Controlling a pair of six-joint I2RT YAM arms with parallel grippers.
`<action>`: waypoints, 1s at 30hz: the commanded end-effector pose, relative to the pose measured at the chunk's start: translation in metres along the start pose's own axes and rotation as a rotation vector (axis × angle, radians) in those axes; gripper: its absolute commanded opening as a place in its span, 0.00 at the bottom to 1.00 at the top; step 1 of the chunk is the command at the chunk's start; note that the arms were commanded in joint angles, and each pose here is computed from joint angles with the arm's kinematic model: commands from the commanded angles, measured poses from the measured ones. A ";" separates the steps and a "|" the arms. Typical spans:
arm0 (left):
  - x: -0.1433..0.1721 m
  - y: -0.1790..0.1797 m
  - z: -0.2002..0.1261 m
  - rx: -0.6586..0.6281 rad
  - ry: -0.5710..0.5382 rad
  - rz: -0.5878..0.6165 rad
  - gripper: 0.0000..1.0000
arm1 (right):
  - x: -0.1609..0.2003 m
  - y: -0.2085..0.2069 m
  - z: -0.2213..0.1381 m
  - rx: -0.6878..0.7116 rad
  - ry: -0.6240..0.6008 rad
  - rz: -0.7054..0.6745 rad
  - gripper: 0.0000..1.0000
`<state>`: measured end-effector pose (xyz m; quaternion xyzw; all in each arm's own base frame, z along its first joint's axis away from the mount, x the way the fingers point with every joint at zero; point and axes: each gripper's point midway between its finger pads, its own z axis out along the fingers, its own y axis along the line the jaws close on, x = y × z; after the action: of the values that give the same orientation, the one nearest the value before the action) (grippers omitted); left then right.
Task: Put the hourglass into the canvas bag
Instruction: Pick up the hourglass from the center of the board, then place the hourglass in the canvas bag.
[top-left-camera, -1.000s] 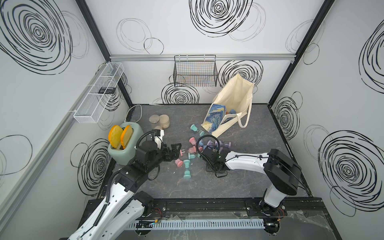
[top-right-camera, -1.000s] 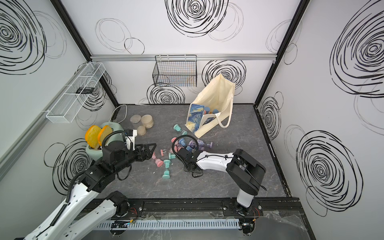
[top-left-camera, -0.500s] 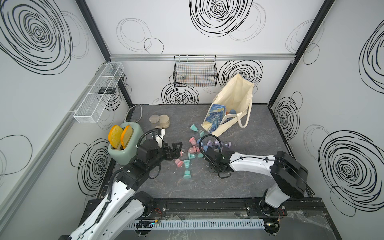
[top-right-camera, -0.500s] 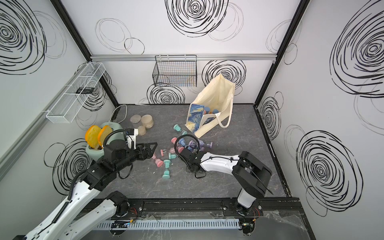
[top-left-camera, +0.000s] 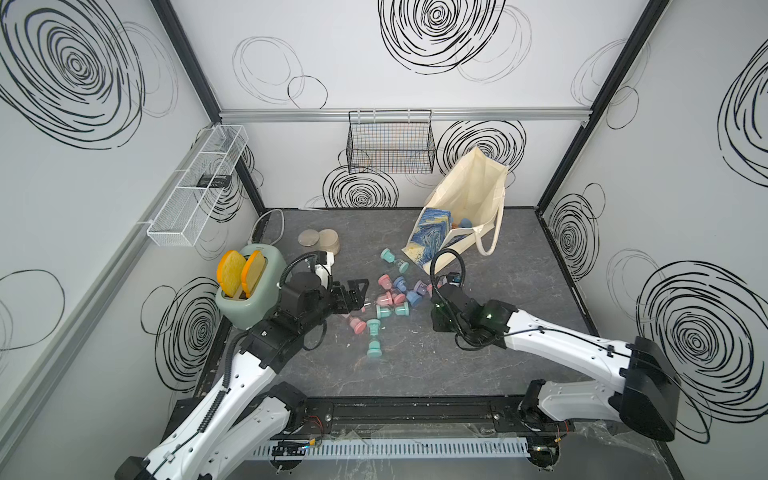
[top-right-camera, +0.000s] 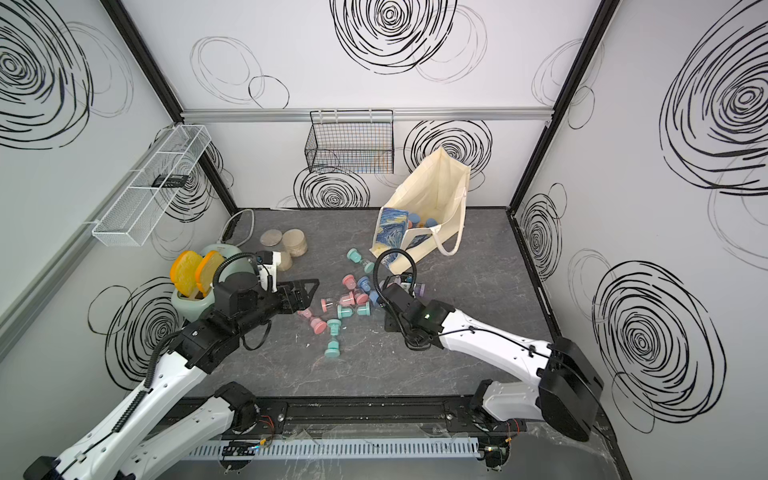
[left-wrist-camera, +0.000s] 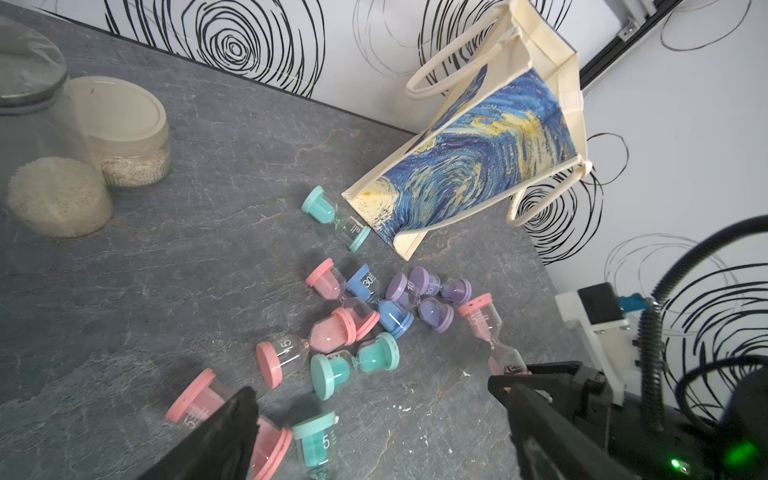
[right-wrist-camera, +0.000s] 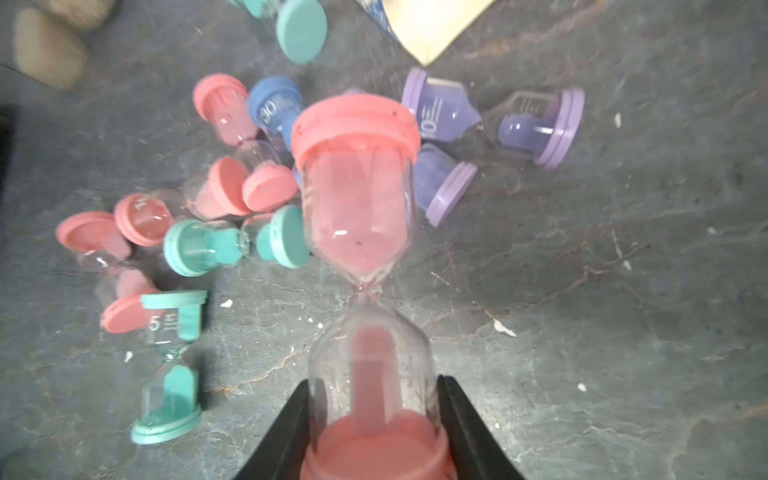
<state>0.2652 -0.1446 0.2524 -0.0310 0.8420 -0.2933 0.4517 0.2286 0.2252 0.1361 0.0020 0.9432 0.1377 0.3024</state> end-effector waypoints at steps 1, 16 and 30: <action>-0.033 -0.024 -0.004 0.083 -0.097 -0.024 0.96 | -0.025 -0.007 -0.024 -0.001 -0.104 -0.062 0.26; -0.072 -0.061 0.019 0.176 -0.132 0.033 0.96 | -0.178 0.014 -0.111 -0.115 -0.410 -0.031 0.26; -0.078 -0.110 0.050 0.286 -0.114 0.098 0.96 | -0.302 -0.046 -0.025 0.044 -0.449 0.098 0.27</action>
<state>0.3231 -0.2230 0.3162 0.0376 0.7965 -0.3665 0.4795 0.4462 0.1507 0.3065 0.0864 0.8636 0.1211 0.4817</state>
